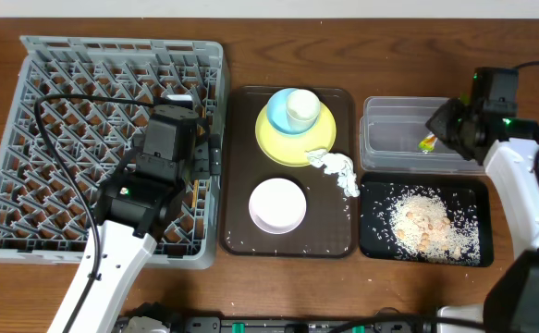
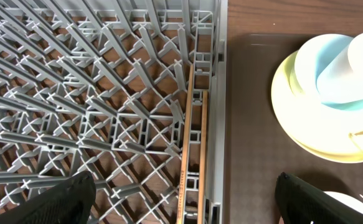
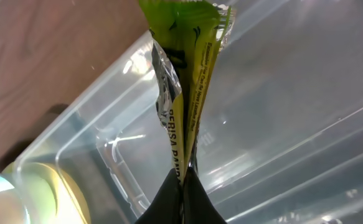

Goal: Sort waste into correct bins and load items into the dishwasher
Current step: 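Carry the wrapper right and drop it into the clear plastic bin, then return the right gripper to the brown tray and grasp the white tissue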

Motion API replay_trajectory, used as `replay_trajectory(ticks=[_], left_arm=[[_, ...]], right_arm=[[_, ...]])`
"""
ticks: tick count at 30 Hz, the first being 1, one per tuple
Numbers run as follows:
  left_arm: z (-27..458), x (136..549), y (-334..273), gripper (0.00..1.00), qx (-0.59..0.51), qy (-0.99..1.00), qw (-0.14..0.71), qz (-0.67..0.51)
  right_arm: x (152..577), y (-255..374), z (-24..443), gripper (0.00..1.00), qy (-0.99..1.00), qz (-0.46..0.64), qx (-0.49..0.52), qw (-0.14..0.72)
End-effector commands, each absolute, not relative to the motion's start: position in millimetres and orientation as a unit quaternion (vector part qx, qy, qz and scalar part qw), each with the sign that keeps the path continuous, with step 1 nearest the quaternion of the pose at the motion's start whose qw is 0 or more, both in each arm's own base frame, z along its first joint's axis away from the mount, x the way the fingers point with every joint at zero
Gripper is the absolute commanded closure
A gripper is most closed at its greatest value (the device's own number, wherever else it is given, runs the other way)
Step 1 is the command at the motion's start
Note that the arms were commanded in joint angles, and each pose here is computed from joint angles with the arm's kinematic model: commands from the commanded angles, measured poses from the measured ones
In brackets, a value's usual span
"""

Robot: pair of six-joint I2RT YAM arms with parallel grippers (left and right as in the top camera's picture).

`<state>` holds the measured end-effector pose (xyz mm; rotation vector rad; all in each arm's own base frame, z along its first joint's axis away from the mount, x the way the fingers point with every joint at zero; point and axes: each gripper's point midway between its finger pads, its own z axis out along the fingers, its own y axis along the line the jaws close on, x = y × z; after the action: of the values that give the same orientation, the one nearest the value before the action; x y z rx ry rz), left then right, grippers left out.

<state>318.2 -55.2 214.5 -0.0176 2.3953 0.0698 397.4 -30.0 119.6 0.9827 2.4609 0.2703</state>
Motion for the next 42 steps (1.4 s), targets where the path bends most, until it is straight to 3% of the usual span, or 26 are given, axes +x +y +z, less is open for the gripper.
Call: replay_trajectory(ticks=[1, 8, 13, 15, 16, 18, 25, 29, 35, 42], left_arm=[[216, 319, -56, 0.07, -0.011, 0.931, 0.364, 0.023], [216, 319, -56, 0.07, -0.011, 0.931, 0.364, 0.023], [216, 319, -56, 0.07, -0.011, 0.931, 0.364, 0.023], [216, 319, -56, 0.07, -0.011, 0.931, 0.364, 0.023], [216, 319, -56, 0.08, -0.011, 0.931, 0.364, 0.023], [216, 319, -56, 0.08, -0.011, 0.931, 0.364, 0.023], [216, 319, -56, 0.07, -0.011, 0.931, 0.364, 0.023], [216, 319, -56, 0.07, -0.011, 0.931, 0.364, 0.023], [216, 319, -56, 0.07, -0.011, 0.931, 0.364, 0.023], [216, 319, -56, 0.07, -0.011, 0.931, 0.364, 0.023]], right_arm=[[396, -26, 107, 0.93, 0.894, 0.112, 0.377, 0.214], [391, -11, 106, 0.99, 0.828, 0.176, 0.507, 0.163], [387, -12, 104, 0.98, 0.820, 0.172, 0.524, 0.154], [388, -12, 105, 0.87, 0.820, 0.173, 0.523, 0.156], [390, -13, 106, 0.71, 0.820, 0.175, 0.522, 0.160], [391, -12, 107, 0.54, 0.827, 0.176, 0.508, 0.165], [404, -6, 133, 0.29, 0.869, 0.192, 0.397, 0.226], [405, -2, 164, 0.32, 0.887, 0.195, 0.314, 0.276], [383, 48, 224, 0.39, 0.903, 0.247, 0.075, 0.342], [341, 112, 213, 0.48, 0.927, 0.182, -0.103, 0.312]])
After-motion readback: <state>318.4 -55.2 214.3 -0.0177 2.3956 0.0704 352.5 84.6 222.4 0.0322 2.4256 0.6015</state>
